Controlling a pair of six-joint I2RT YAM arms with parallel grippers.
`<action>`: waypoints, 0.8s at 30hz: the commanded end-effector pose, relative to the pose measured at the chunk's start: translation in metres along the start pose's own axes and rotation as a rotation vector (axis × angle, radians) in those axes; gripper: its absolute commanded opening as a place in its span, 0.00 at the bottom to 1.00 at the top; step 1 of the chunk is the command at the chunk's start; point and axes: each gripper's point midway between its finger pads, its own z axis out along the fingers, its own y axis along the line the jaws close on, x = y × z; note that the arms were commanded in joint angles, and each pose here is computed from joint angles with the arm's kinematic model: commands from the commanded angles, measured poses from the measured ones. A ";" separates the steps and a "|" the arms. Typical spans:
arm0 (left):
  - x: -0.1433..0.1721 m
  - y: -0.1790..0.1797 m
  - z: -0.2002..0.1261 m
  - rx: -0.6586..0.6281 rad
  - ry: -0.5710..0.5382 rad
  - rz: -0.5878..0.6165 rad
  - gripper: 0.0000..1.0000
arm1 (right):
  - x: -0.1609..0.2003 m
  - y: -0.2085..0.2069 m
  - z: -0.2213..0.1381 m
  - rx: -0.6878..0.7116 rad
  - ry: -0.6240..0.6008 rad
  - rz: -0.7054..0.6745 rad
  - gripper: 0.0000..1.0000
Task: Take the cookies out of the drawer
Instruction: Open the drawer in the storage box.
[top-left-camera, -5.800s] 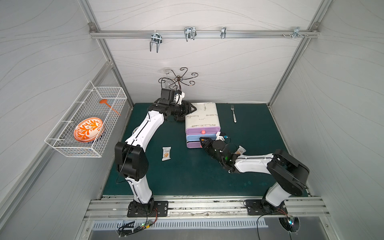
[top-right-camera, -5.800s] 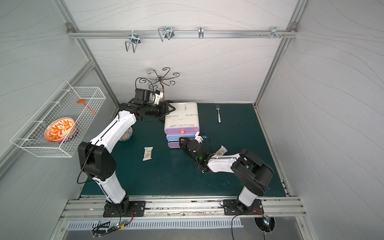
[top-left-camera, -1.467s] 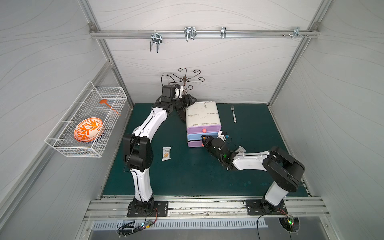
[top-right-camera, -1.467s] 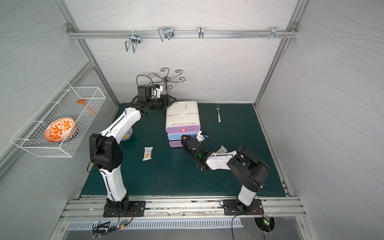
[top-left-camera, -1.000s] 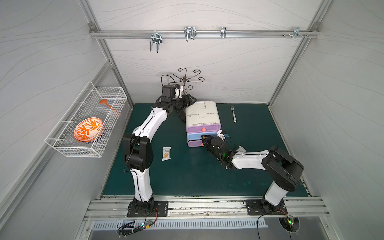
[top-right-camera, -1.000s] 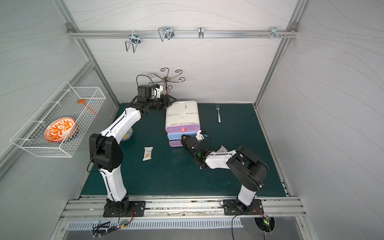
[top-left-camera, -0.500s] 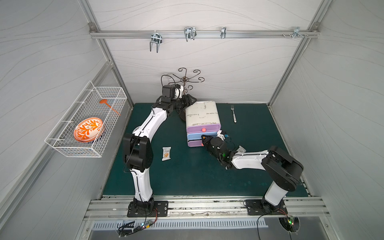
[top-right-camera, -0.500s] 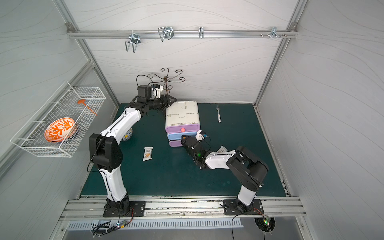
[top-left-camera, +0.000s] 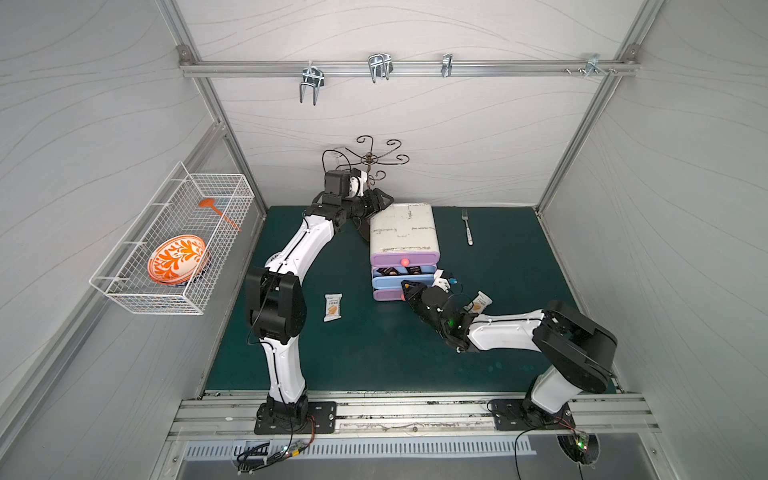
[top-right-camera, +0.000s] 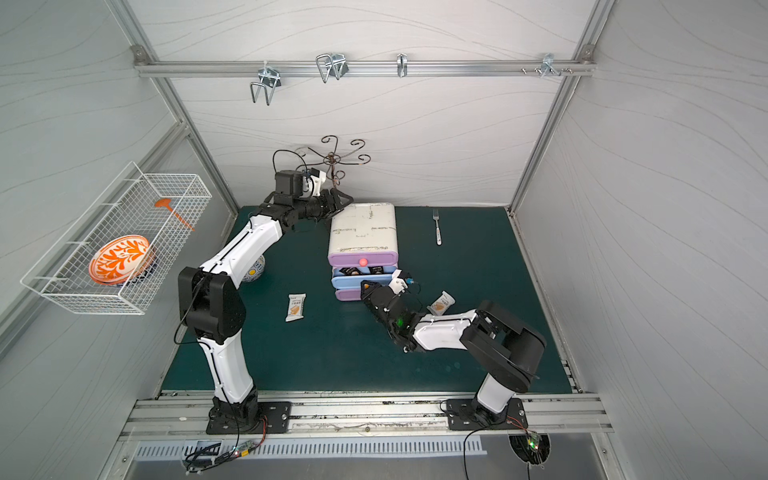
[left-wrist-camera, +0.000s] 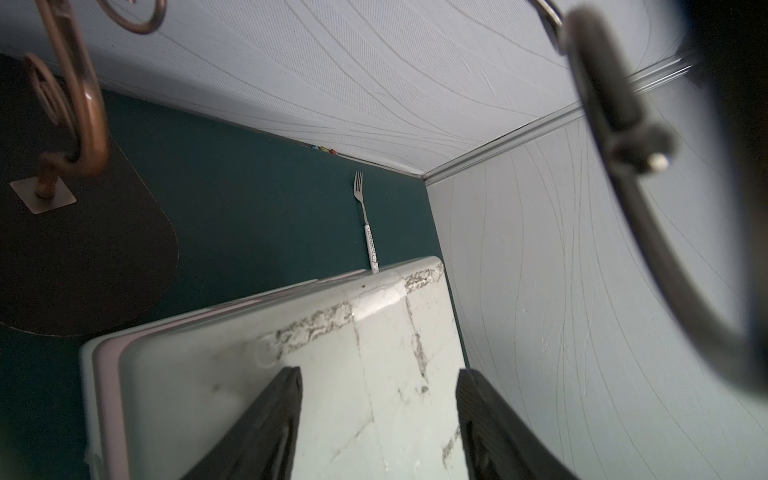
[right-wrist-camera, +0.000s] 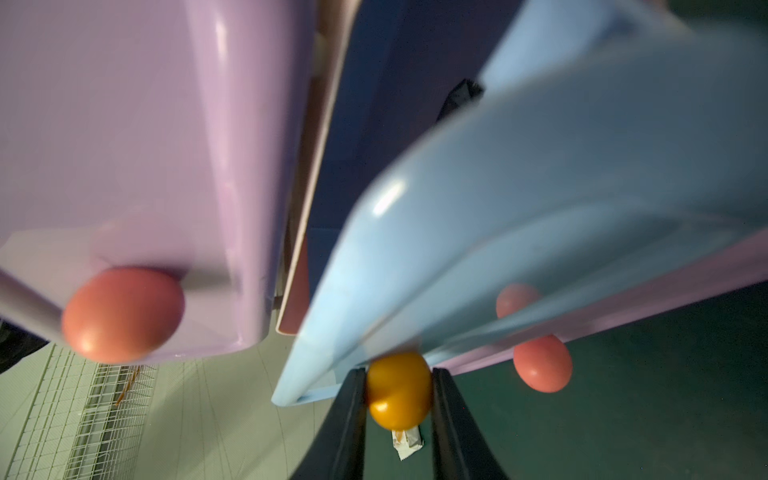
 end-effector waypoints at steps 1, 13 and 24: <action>0.036 0.035 0.012 -0.101 0.107 -0.076 0.65 | 0.003 0.008 -0.011 -0.010 0.005 -0.008 0.21; 0.037 0.036 0.013 -0.103 0.109 -0.077 0.65 | 0.000 0.030 -0.016 -0.051 0.015 -0.014 0.21; 0.042 0.037 0.013 -0.112 0.114 -0.074 0.66 | 0.035 0.020 -0.037 -0.018 0.072 -0.035 0.20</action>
